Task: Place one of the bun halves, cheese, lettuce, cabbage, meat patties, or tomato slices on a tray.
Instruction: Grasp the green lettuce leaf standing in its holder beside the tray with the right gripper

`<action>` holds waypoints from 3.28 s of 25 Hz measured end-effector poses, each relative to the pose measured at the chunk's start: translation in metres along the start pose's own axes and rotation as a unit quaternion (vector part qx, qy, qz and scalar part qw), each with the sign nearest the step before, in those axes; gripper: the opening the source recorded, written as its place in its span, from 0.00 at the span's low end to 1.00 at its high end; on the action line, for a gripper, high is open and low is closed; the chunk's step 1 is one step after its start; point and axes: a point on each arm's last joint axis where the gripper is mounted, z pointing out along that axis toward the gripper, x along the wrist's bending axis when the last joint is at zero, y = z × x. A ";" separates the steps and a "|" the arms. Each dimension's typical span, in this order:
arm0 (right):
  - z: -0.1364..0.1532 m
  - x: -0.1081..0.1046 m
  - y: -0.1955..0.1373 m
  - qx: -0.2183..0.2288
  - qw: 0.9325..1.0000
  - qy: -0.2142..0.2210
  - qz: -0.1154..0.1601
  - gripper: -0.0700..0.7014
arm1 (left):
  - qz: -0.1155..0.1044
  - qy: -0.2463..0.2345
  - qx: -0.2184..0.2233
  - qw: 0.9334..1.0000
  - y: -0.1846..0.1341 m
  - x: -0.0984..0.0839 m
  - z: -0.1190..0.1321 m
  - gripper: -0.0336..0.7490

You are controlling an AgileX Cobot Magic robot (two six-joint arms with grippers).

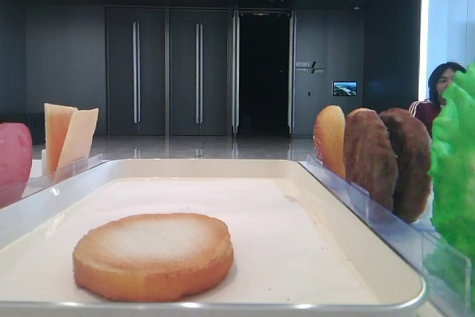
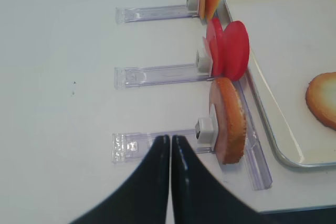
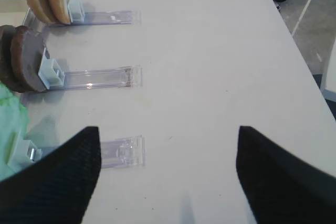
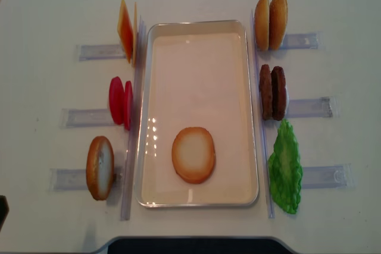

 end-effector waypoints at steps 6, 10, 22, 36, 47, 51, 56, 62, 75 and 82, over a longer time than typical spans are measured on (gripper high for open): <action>0.000 0.000 0.000 0.000 1.000 0.000 0.000 0.79 | 0.000 0.000 0.000 1.000 0.000 0.000 0.000 0.03; 0.000 0.000 0.000 0.000 1.000 0.000 0.000 0.79 | 0.000 0.000 0.000 1.000 0.000 0.000 0.000 0.03; -0.001 0.000 0.001 0.003 1.000 -0.001 -0.001 0.79 | 0.000 0.000 0.000 1.000 0.000 0.000 0.000 0.03; 0.043 0.000 0.086 0.193 0.981 0.022 0.012 0.79 | 0.000 0.000 0.000 1.000 0.000 0.000 0.000 0.03; 0.116 -0.001 0.147 0.302 0.953 0.028 0.018 0.79 | -0.001 -0.001 -0.001 1.000 0.000 0.000 0.000 0.03; 0.120 -0.001 0.156 0.299 0.954 0.033 0.022 0.79 | -0.001 -0.001 -0.001 1.000 0.000 0.000 0.000 0.03; 0.120 0.000 0.157 0.297 0.954 0.035 0.026 0.79 | -0.001 -0.001 -0.001 1.000 0.000 0.000 0.000 0.03; 0.119 0.004 0.158 0.297 0.951 0.047 0.069 0.79 | -0.001 -0.001 -0.001 1.000 0.000 0.000 0.000 0.03; 0.106 0.066 0.151 0.324 0.936 0.122 0.065 0.79 | -0.001 -0.001 -0.001 1.000 0.000 0.000 0.000 0.03; 0.105 0.096 0.141 0.350 0.929 0.117 0.041 0.79 | -0.001 -0.001 -0.001 1.000 0.000 0.000 0.000 0.03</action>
